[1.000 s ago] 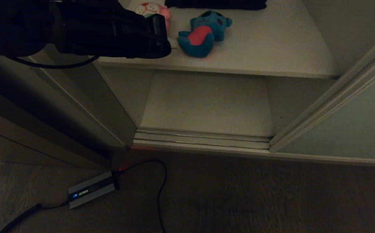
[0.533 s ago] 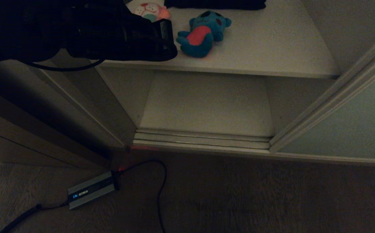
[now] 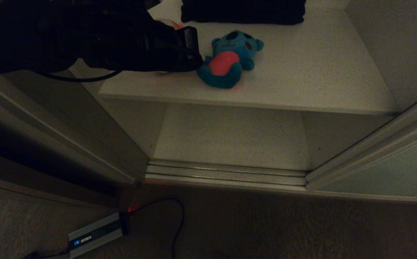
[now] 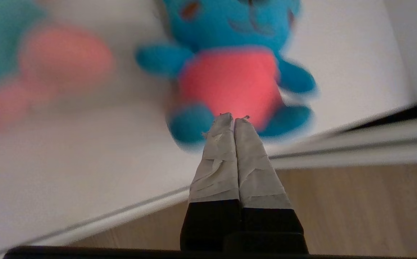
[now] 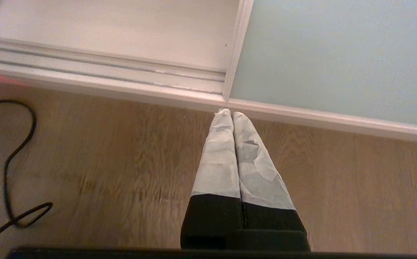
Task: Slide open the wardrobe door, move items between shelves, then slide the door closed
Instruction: Open the door, then place the blue doll on the lower shelf
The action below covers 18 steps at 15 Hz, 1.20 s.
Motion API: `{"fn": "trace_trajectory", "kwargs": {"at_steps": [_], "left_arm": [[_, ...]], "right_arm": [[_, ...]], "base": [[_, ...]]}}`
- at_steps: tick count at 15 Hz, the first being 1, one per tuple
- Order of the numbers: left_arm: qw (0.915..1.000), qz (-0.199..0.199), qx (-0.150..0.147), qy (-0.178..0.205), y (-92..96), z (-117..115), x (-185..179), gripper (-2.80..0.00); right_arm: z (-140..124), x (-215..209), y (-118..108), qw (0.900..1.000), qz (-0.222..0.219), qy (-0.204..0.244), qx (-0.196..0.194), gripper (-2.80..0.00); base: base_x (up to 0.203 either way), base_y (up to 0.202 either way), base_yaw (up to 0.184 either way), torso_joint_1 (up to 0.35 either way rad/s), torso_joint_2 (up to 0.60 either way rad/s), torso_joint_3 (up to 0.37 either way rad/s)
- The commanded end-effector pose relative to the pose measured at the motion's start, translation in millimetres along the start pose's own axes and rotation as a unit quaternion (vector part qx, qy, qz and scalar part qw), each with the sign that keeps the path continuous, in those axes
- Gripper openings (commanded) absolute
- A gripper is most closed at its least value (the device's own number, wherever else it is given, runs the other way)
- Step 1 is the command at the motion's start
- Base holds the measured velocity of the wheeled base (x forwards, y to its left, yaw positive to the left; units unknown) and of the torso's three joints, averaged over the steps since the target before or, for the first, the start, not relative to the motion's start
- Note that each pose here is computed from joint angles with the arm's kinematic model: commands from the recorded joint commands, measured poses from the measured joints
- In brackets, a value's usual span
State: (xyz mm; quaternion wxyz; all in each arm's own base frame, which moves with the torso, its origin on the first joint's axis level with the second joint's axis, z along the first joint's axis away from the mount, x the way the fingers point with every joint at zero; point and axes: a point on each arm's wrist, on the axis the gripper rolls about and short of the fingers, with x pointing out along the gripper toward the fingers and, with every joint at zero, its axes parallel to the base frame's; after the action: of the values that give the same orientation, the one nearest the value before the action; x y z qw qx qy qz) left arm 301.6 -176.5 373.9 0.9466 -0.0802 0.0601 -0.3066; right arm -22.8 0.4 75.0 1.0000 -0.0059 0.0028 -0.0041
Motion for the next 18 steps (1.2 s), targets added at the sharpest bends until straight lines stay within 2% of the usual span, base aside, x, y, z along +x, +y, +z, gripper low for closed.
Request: {"fn": "trace_trajectory", "kwargs": {"at_steps": [1, 5, 10, 11, 12, 18], "left_arm": [[0.9999, 0.015, 0.000, 0.001, 1.1, -2, 2, -2.80], [0.9998, 0.018, 0.003, -0.006, 2.1, -4, 8, -2.80], [0.9996, 0.026, 0.004, 0.006, 4.2, -13, 19, -2.80], [0.9995, 0.028, 0.007, 0.009, 4.7, -15, 22, -0.36], [0.9995, 0.029, 0.012, 0.008, 4.4, -16, 24, 0.00], [0.9991, 0.026, 0.014, -0.029, 5.4, -15, 34, 0.00]], "right_arm": [[-1, 0, 0, 1.000, 0.000, 0.002, 0.000, -2.80], [-1, 0, 0, 1.000, 0.000, 0.002, 0.000, -2.80], [-1, 0, 0, 1.000, 0.000, 0.002, 0.000, -2.80], [-1, 0, 0, 1.000, 0.000, 0.002, 0.000, -2.80], [-1, 0, 0, 1.000, 0.000, 0.002, 0.000, -2.80], [-1, 0, 0, 1.000, 0.000, 0.001, 0.000, -2.80]], "base": [[0.090, 0.000, 0.005, 0.005, 0.00, 0.000], [0.000, 0.000, 0.000, 0.000, 0.00, 0.000], [0.000, 0.000, 0.000, 0.000, 0.00, 0.000], [0.000, 0.000, 0.000, 0.000, 0.00, 0.000], [0.000, 0.000, 0.000, 0.000, 0.00, 0.000], [0.000, 0.000, 0.000, 0.000, 0.00, 0.000]]}}
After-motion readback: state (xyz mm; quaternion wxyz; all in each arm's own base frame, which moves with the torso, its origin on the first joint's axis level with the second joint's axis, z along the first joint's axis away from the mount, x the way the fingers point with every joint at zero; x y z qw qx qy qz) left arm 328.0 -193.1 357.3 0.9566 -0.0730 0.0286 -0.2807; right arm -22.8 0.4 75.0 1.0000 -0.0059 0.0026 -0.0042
